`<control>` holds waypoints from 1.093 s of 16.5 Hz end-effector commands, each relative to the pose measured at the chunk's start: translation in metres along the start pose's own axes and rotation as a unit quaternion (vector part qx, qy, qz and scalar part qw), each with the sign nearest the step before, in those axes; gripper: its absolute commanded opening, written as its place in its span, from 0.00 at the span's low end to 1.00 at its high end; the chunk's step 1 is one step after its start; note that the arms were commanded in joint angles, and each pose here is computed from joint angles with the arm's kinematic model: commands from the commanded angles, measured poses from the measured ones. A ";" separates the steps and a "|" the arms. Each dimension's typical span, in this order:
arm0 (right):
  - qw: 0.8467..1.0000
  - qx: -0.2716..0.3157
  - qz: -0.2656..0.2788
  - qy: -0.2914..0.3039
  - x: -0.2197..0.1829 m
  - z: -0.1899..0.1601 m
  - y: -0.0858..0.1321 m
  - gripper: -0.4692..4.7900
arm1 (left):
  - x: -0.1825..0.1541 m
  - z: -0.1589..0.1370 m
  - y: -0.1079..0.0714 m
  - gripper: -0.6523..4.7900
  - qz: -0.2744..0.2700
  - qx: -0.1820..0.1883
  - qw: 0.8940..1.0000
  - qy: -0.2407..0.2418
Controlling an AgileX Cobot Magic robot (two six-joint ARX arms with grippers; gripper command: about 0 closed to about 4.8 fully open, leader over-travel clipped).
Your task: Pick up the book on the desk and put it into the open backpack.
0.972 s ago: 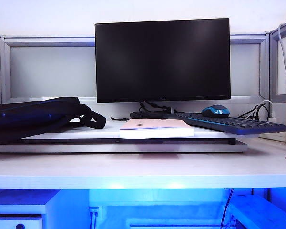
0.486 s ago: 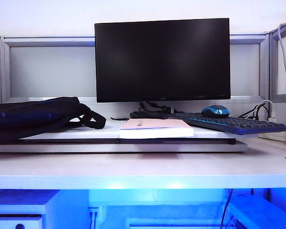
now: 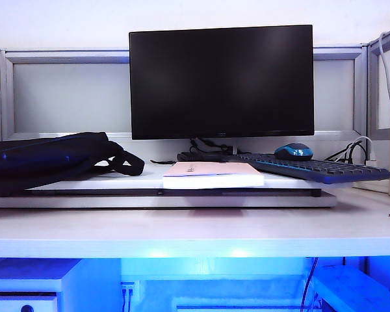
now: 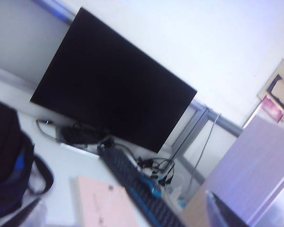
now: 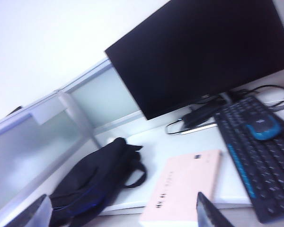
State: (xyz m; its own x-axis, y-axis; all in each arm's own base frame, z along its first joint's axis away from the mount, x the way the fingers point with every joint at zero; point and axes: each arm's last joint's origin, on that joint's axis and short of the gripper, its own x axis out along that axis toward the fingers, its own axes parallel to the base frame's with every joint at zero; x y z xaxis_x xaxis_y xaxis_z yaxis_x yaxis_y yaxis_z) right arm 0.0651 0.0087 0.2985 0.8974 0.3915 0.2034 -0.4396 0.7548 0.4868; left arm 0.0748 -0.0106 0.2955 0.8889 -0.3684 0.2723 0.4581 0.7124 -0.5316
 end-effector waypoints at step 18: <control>0.922 0.260 0.072 0.277 0.146 -0.050 -0.052 1.00 | 0.098 0.037 0.046 1.00 0.036 -0.179 0.981 0.060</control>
State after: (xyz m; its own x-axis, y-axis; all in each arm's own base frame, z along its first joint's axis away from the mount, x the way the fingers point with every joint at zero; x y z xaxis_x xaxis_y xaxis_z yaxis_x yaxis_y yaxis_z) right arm 0.2112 0.0501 0.2603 0.6135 0.7807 -0.1186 -0.3237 0.3856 0.8640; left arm 0.1841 0.0050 0.3236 0.9075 -0.4017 0.1231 0.3253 0.4863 -0.8110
